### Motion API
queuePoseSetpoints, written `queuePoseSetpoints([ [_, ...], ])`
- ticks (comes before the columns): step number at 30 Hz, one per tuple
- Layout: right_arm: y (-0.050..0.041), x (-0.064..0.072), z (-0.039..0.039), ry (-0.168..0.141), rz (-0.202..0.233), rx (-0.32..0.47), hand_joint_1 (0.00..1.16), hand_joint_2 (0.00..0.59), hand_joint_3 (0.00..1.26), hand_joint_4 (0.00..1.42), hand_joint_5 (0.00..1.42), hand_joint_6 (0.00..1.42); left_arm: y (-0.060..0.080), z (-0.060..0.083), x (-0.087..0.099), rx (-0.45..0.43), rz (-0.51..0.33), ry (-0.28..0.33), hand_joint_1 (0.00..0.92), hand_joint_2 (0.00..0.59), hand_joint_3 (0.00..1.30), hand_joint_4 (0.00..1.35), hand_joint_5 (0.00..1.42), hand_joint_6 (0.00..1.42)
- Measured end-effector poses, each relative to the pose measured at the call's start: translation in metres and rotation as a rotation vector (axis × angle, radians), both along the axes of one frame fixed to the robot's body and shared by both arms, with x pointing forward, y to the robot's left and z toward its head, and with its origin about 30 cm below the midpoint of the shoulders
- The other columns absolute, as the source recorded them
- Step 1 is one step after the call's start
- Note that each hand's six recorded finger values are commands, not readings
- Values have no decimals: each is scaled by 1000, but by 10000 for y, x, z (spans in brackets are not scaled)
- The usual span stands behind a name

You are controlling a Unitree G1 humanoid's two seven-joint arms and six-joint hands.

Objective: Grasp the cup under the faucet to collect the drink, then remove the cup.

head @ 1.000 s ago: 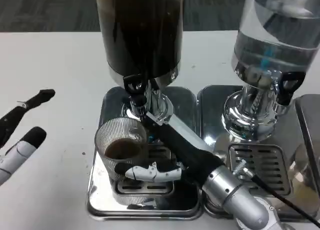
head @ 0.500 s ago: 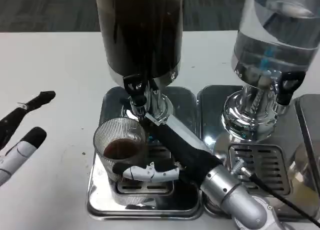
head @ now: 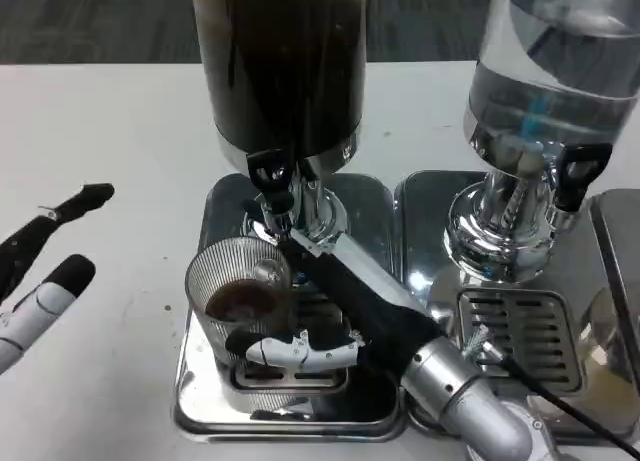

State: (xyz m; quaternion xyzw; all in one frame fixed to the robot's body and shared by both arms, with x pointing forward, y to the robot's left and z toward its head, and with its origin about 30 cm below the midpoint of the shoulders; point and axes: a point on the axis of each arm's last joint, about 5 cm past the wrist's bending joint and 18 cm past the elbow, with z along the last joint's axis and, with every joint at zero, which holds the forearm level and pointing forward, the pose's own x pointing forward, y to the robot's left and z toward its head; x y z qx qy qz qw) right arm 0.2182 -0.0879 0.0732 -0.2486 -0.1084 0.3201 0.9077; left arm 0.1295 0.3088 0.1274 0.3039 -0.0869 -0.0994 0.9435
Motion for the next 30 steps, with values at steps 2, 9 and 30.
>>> queuePoseSetpoints([
  [2, 5, -6, -4, -2, -5, 2, 704, 187, 0, 0, 88, 197, 0, 0, 0, 0, 0, 0, 0, 156, 185, 124, 81, 40],
  [9, 19, -11, -3, -2, -6, 2, 726, 190, 0, 0, 133, 241, 0, 0, 0, 0, 0, 0, 0, 157, 180, 124, 84, 41],
  [30, 51, -31, -2, -26, -23, 1, 717, 200, 189, 237, 324, 386, 8, 2, -8, -1, 4, 0, 0, 170, 173, 124, 93, 42],
])
